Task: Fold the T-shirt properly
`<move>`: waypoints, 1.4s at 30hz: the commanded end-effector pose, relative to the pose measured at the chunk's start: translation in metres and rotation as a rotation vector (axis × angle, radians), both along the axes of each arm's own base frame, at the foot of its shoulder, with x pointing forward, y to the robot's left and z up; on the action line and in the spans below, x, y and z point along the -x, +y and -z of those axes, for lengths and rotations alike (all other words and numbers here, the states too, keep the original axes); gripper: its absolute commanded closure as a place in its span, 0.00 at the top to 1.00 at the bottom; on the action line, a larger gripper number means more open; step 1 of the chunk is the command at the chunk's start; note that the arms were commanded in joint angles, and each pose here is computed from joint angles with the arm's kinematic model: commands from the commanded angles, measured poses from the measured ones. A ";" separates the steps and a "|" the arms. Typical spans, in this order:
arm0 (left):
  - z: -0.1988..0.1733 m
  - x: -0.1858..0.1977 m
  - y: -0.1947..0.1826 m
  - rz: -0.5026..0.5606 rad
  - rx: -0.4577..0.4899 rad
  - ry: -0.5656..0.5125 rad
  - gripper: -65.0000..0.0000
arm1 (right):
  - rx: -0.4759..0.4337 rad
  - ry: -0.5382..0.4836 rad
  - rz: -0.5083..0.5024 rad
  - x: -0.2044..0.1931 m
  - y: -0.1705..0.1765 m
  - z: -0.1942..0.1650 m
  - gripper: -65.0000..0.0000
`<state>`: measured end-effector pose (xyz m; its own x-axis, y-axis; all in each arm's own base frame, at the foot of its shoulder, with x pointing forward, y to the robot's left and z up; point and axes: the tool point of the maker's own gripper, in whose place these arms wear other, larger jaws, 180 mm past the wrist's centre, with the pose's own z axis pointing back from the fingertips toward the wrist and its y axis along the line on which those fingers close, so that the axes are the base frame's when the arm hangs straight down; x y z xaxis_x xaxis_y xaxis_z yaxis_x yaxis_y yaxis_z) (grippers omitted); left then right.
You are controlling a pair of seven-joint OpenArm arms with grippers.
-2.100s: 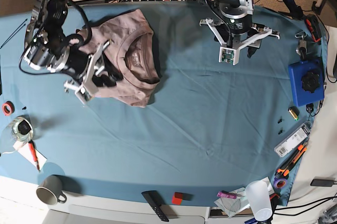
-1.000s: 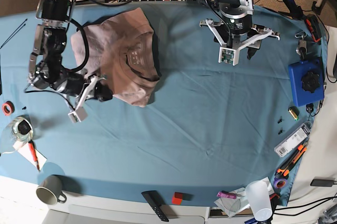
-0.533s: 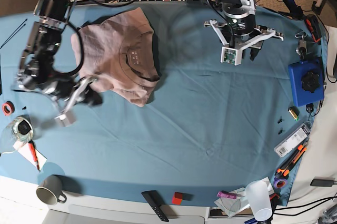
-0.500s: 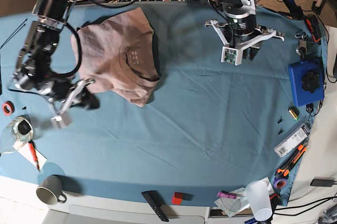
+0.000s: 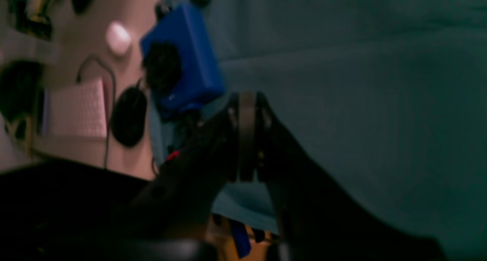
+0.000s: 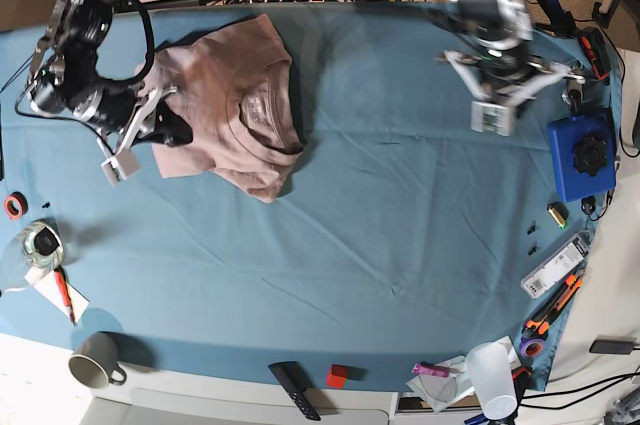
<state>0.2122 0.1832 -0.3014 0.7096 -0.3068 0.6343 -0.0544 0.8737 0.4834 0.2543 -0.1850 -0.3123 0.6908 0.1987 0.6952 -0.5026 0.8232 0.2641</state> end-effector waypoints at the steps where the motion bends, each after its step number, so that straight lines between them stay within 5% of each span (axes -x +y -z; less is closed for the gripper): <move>1: -0.006 -0.003 0.005 0.002 0.019 -0.022 0.00 | 0.004 -0.060 -0.026 0.001 0.004 -0.016 0.00; 8: 0.014 0.016 0.030 -0.041 0.185 0.086 0.00 | 0.082 -0.014 -0.076 0.061 0.015 -0.014 0.00; 16: 0.035 0.056 0.036 -0.067 0.378 0.229 0.00 | 0.276 0.085 -0.002 0.118 -0.020 -0.014 0.00; 24: 0.046 0.107 0.046 -0.124 0.455 0.359 0.00 | 0.341 0.264 0.051 0.170 -0.042 0.003 0.00; 33: 0.058 0.161 0.045 -0.158 0.456 0.487 0.00 | 0.332 0.421 0.122 0.225 -0.032 0.028 0.00; 42: 0.074 0.212 0.036 -0.220 0.528 0.585 0.00 | 0.210 0.781 0.287 0.310 -0.056 0.098 0.00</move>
<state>0.0022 0.2167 -0.3783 0.9786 0.1241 0.1641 -0.1263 0.9920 0.0034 -0.0543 -0.2359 -0.4156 0.9995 -0.0057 -0.0315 0.0146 0.9571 0.2894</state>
